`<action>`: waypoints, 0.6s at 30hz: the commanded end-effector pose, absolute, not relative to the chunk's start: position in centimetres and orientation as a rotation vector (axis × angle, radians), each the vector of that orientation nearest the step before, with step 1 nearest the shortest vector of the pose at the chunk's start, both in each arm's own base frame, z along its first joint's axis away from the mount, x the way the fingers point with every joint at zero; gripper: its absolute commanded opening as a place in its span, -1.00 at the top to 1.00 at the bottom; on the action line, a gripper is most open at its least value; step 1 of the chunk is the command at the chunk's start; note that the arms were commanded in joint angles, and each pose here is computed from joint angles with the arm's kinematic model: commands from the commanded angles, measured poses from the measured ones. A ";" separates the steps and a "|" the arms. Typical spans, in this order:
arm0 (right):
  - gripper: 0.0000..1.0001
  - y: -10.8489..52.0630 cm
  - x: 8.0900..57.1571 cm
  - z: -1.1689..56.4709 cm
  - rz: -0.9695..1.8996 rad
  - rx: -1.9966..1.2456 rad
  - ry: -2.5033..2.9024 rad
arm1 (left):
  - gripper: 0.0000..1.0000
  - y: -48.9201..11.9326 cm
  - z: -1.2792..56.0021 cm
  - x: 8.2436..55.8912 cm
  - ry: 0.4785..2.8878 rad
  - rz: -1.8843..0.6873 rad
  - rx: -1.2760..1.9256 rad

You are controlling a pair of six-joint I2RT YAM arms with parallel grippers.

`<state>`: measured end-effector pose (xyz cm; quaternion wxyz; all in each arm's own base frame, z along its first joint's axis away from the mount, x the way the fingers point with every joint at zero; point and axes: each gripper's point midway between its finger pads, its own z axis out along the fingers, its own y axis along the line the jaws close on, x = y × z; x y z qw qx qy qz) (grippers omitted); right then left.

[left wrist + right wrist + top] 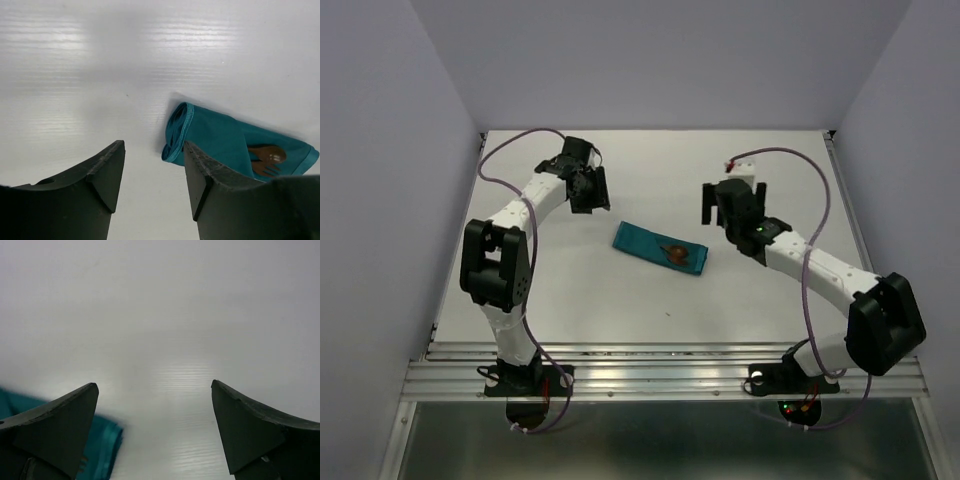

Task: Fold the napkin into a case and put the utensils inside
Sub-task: Reset both arms

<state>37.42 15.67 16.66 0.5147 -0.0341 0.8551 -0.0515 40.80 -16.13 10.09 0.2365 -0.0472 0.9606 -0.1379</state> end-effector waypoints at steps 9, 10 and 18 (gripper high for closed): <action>-1.00 -0.4 33.8 19.1 -0.162 0.822 1.774 | -0.28 -12.2 24.0 41.2 2.238 -0.348 -0.173; -1.00 -0.6 33.6 19.1 -0.171 0.836 1.769 | -0.28 -12.0 24.7 41.1 2.215 -0.356 -0.179; -1.00 -0.7 33.0 17.8 -0.216 0.847 1.832 | -0.33 -12.3 31.6 40.7 2.035 -0.522 -0.186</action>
